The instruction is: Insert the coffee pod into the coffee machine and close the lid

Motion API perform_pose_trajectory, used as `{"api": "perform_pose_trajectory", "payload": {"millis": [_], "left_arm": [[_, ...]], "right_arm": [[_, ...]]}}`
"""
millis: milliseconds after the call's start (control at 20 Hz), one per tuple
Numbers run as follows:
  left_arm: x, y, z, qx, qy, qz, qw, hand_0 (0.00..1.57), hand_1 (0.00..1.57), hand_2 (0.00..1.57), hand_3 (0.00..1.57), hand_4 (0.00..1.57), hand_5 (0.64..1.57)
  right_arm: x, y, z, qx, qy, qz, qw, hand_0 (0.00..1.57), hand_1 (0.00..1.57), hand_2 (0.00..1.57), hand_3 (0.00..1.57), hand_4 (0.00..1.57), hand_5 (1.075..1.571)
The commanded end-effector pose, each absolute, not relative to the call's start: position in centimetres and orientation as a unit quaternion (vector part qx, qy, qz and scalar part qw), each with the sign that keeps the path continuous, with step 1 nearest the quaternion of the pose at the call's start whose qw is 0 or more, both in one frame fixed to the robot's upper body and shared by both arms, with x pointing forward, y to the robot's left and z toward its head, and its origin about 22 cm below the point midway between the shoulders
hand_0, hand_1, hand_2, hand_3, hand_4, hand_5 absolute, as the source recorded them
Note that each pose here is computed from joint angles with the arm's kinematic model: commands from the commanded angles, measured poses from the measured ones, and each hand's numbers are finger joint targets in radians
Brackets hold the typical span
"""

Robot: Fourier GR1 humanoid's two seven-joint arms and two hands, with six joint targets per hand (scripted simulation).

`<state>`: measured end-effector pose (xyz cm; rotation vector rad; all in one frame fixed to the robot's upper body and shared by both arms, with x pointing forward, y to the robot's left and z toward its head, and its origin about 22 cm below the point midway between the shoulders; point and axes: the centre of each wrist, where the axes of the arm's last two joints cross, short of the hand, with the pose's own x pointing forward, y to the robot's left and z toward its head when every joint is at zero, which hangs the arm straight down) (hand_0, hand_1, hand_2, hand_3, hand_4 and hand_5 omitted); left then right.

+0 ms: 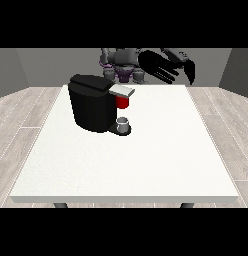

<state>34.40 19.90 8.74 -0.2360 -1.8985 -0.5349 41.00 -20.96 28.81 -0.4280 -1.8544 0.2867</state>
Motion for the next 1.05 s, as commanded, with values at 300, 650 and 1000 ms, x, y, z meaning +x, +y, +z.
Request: {"api": "perform_pose_trajectory", "payload": {"millis": [300, 650, 1000], "left_arm": [[34.9, 19.2, 10.9, -0.104, -0.816, -0.243, 0.514, 0.0, 0.0, 0.0, 0.0, 0.32, 1.571], [33.0, 17.9, 9.5, -0.104, -0.792, -0.222, 0.558, 0.0, 0.0, 0.0, 0.0, 0.27, 1.571], [32.2, 23.7, 5.5, -0.061, -0.772, -0.169, 0.61, 0.0, 0.0, 0.0, 0.0, 0.27, 1.571]], "right_arm": [[42.0, -15.7, 31.4, -0.122, -0.839, 0.146, 0.51, 0.0, 0.0, 0.0, 0.0, 0.1, 1.571], [42.7, -13.0, 25.4, -0.067, -0.841, 0.178, 0.506, 0.0, 0.0, 0.0, 0.0, 0.0, 1.571], [40.4, -7.9, 18.8, 0.026, -0.84, 0.213, 0.498, 0.0, 0.0, 0.0, 0.0, 0.26, 1.571]]}}
